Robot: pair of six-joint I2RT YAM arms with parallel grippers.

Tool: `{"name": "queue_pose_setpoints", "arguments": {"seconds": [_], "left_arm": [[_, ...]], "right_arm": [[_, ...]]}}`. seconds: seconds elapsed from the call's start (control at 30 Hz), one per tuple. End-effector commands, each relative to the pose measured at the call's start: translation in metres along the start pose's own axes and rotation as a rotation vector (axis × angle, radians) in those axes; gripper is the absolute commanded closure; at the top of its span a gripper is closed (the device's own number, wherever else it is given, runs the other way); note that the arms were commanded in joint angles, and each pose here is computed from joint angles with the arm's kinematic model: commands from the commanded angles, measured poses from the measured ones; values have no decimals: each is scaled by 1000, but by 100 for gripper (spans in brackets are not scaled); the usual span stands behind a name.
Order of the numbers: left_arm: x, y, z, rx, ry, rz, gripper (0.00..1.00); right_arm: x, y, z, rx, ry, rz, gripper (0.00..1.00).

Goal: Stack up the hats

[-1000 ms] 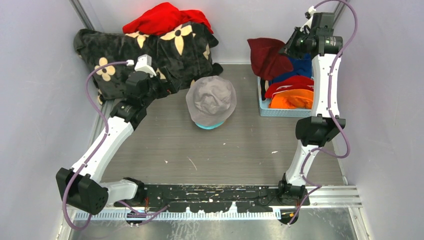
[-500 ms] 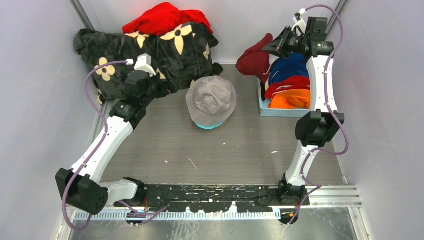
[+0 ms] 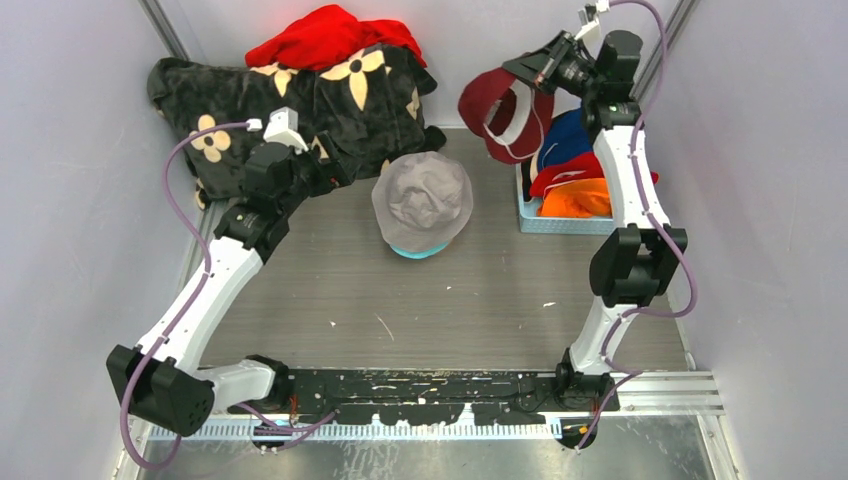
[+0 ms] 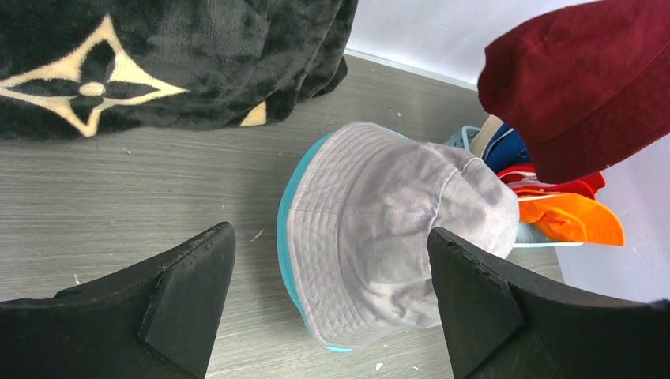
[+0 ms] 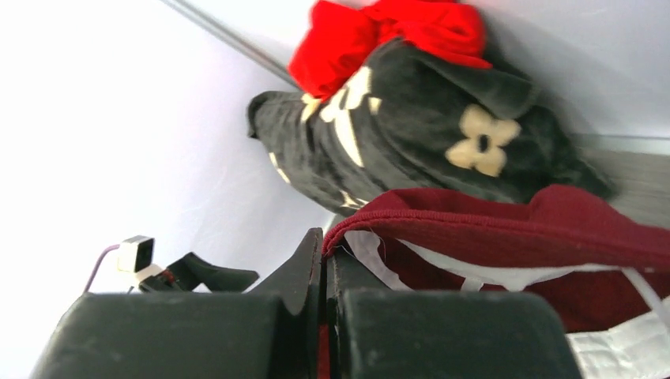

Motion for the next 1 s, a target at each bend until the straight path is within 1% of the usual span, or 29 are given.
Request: {"name": "queue_pose_setpoints", "arguments": {"seconds": [0.0, 0.2, 0.53, 0.77, 0.97], "left_arm": [[17, -13, -19, 4, -81, 49, 9], [25, -10, -22, -7, -101, 41, 9], [43, -10, -28, -23, -140, 41, 9], [70, -14, -46, -43, -207, 36, 8], [85, -11, -50, -56, -235, 25, 8]], "right_arm": [[-8, 82, -21, 150, -124, -235, 99], [-33, 107, -18, 174, -188, -321, 99], [-80, 156, 5, 181, -227, -600, 99], [-103, 177, 33, 164, -221, -729, 99], [-115, 196, 66, 148, -174, -804, 99]]}}
Point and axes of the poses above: each gripper's point midway between its finger pads, its own x axis back along the fingers, its own y axis along the line the jaws close on, z = x × y, the point moved 4 cm from there along x, back along the fingers, and after that the axes turned 6 degrees about x, right-handed, at the moved point
